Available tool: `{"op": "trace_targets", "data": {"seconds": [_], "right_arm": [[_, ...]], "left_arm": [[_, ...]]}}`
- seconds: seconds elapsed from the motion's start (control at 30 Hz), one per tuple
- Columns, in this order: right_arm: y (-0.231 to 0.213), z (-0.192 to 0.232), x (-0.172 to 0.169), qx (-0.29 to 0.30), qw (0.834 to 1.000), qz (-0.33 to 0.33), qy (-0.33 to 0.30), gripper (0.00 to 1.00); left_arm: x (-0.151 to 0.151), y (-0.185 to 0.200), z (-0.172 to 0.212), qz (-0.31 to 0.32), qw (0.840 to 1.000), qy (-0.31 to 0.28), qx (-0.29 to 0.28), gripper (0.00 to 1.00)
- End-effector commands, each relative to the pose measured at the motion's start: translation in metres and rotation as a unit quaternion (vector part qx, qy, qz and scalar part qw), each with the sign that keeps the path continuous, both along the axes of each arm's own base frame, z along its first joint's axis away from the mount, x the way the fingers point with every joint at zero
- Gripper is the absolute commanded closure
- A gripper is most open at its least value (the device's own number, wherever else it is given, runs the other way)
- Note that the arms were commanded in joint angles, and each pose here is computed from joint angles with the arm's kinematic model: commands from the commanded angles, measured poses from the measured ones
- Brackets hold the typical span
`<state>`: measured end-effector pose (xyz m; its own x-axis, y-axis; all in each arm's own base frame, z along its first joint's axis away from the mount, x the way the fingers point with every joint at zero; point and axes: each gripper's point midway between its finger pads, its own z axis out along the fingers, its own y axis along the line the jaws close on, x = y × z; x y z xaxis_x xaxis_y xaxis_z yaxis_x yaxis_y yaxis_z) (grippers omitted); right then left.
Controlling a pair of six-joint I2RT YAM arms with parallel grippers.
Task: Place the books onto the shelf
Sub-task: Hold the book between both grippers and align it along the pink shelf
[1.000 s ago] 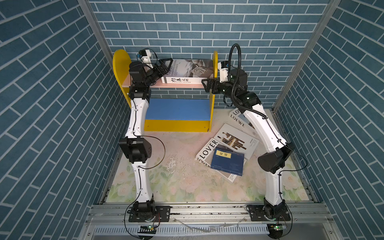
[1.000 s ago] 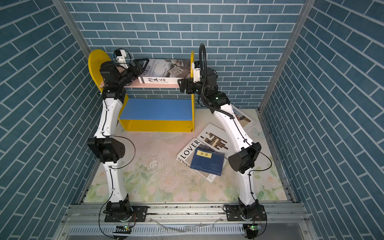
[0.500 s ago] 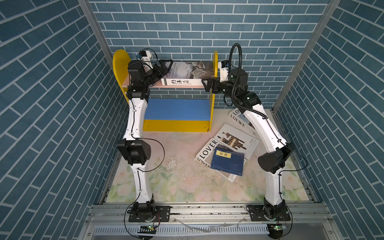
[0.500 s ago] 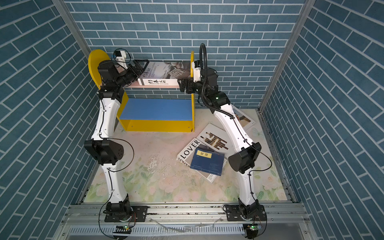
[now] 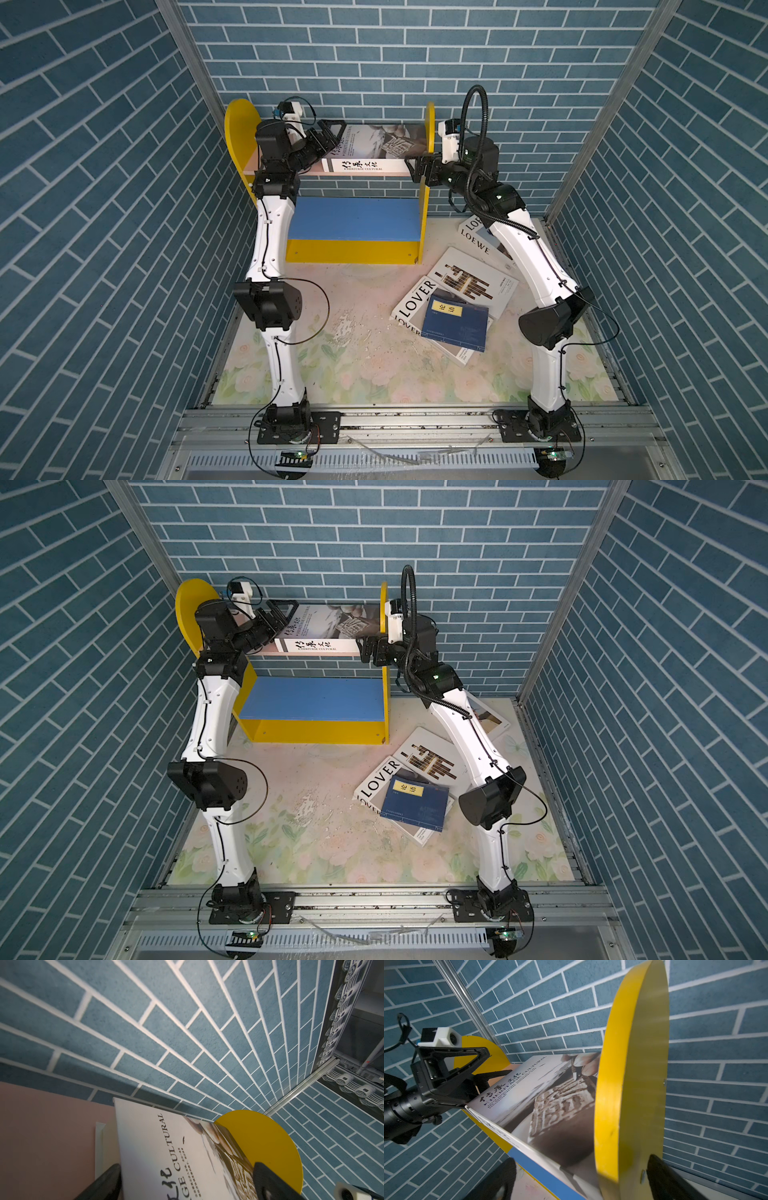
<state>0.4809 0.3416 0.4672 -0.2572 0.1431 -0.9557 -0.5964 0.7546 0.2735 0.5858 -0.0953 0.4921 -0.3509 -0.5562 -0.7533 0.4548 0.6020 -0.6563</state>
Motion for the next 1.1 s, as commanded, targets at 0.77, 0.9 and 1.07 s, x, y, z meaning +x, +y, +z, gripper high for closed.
{"op": "trace_targets", "data": {"seconds": [0.77, 0.9, 1.07], "right_arm": [[-0.009, 0.013, -0.011, 0.007, 1.000, -0.009, -0.006, 0.02], [-0.009, 0.012, -0.011, 0.005, 1.000, -0.009, -0.005, 0.02], [-0.009, 0.010, -0.011, 0.002, 1.000, -0.009, -0.003, 0.02]], "left_arm": [[-0.001, 0.021, -0.024, 0.077, 0.992, 0.033, 0.098, 0.00], [-0.007, 0.029, -0.021, 0.085, 0.990, 0.035, 0.106, 0.00], [-0.032, 0.019, -0.015, 0.047, 0.990, 0.027, 0.132, 0.00]]}}
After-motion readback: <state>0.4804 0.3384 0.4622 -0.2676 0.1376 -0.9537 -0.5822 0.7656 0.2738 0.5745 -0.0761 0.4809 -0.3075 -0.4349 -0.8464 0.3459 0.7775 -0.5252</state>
